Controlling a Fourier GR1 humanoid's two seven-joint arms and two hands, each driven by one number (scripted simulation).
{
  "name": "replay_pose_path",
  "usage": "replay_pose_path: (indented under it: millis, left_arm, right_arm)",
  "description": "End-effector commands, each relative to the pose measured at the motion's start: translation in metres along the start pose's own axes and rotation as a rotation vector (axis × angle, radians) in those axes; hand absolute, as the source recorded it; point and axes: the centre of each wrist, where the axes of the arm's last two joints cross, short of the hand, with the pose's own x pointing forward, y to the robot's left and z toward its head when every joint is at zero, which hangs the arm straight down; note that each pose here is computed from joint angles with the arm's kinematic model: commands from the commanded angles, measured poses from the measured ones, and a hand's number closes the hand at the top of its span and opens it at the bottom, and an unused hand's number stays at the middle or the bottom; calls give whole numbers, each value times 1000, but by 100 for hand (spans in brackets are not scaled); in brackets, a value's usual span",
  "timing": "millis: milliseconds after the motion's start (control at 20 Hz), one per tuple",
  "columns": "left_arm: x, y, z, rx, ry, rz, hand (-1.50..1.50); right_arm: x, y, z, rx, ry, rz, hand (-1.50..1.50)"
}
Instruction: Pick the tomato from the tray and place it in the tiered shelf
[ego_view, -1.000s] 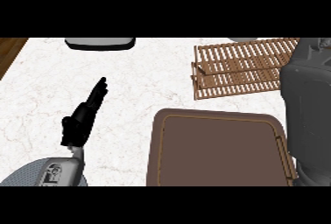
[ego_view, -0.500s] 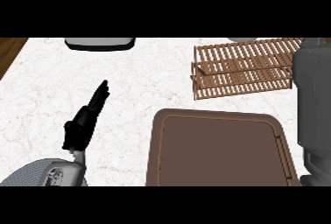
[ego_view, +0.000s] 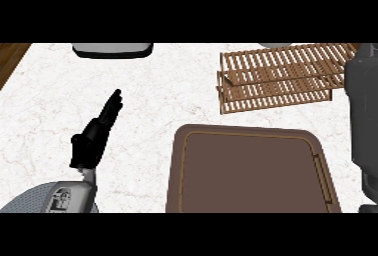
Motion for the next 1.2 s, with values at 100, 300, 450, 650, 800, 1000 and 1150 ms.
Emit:
replay_pose_path:
  millis: [100, 300, 450, 650, 800, 1000, 1150]
  left_arm:
    - [-2, 6, 6, 7, 2, -9, 0]
    - [14, 1, -11, 9, 0, 11, 0]
    - [-2, 1, -5, -8, 0, 1, 0]
    - [8, -11, -6, -2, 9, 21, 0]
    - [5, 2, 0, -5, -6, 0, 0]
    - [-5, -12, 1, -8, -14, -4, 0]
    - [3, 9, -1, -7, 4, -12, 0]
  right_arm:
    - [-7, -19, -10, -13, 62, -72, -150]
    - [-12, -35, -13, 11, 83, -191, -150]
    - [-10, -37, -12, 29, 85, -246, -150]
    - [13, -49, -10, 70, 76, -296, -150]
    - [14, -67, -21, 26, 105, -359, -150]
    - [4, -81, -25, -82, 175, -543, -150]
    - [11, -125, -42, -184, 209, -575, -150]
